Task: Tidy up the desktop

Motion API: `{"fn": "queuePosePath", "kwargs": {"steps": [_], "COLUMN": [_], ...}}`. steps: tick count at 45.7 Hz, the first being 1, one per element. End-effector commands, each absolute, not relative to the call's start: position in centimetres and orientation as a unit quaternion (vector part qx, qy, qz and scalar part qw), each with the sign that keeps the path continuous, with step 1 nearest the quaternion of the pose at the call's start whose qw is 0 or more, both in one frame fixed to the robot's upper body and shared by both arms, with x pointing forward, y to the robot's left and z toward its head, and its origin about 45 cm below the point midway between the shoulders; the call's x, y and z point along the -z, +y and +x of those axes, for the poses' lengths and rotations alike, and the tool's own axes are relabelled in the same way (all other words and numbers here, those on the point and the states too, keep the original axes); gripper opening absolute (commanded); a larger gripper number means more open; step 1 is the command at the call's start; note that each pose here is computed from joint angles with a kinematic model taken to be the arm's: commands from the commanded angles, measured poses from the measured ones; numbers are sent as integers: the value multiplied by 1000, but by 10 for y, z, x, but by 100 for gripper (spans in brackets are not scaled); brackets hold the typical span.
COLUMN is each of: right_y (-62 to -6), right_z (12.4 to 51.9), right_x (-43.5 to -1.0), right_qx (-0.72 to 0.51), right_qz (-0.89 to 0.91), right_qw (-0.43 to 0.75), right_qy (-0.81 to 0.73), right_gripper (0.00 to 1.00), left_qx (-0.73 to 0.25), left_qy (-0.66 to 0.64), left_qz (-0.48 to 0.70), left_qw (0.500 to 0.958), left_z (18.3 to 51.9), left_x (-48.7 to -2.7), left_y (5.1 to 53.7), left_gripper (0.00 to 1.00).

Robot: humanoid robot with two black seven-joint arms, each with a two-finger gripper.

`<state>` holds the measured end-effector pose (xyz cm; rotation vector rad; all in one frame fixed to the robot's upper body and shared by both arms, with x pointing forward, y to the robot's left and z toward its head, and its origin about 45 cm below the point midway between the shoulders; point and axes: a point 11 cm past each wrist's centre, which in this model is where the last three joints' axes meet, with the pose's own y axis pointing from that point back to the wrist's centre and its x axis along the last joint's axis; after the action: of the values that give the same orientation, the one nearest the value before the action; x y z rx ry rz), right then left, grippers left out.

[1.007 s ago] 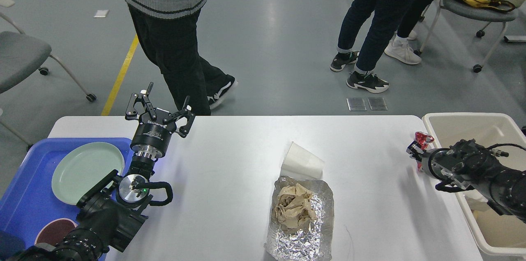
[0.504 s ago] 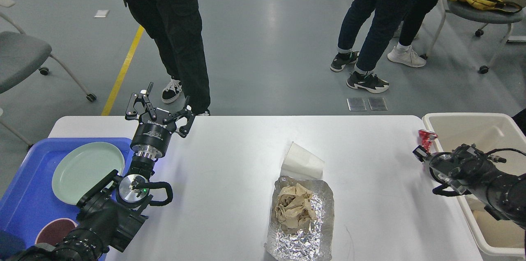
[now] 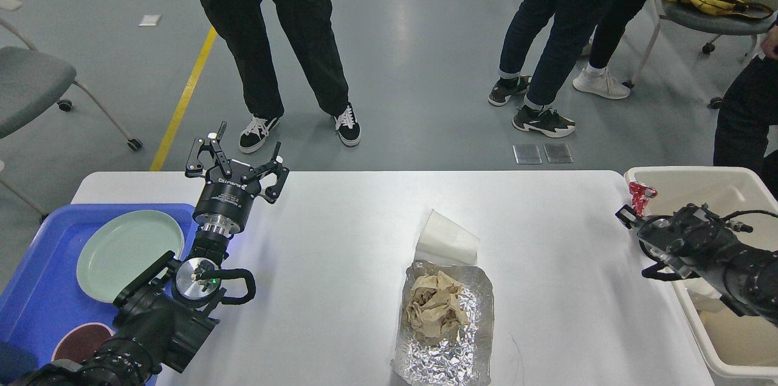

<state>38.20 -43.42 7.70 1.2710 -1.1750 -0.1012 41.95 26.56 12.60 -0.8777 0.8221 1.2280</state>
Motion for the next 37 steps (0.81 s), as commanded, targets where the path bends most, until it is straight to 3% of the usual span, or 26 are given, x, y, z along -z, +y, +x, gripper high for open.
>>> {"fn": "queuePosePath", "kwargs": {"steps": [1,6,12,15,20,28,37], "right_y": [-451,-433,-369,-319,-268,-240,-300], "right_z": [382,382,385,373,347,309,317], "right_x": [-108,-168,-249,-302,-342,-361,-325], "right_qx": [55,57,-1,-42,-77,-96,-45], "right_qz": [577,648,730,775,804,805,768], "right_qw": [652,633,610,593,577,584,629], "right_qy": [-489,-420,-310,-214,-122,-49,-107], "right_gripper": [0,0,0,0,0,0,0], "left_qx": [-541,-541,-541,-542,-541,-541,-541], "left_qy": [362,362,362,363,362,362,362], "left_qz": [-387,-387,-387,-387,-387,-387,-387], "left_qw": [653,653,653,653,653,653,653], "left_z": [420,420,420,419,420,420,420], "left_x": [-126,-126,-126,-125,-126,-126,-126], "left_y": [266,266,266,266,266,265,266], "left_gripper": [96,96,96,96,96,96,96]}}
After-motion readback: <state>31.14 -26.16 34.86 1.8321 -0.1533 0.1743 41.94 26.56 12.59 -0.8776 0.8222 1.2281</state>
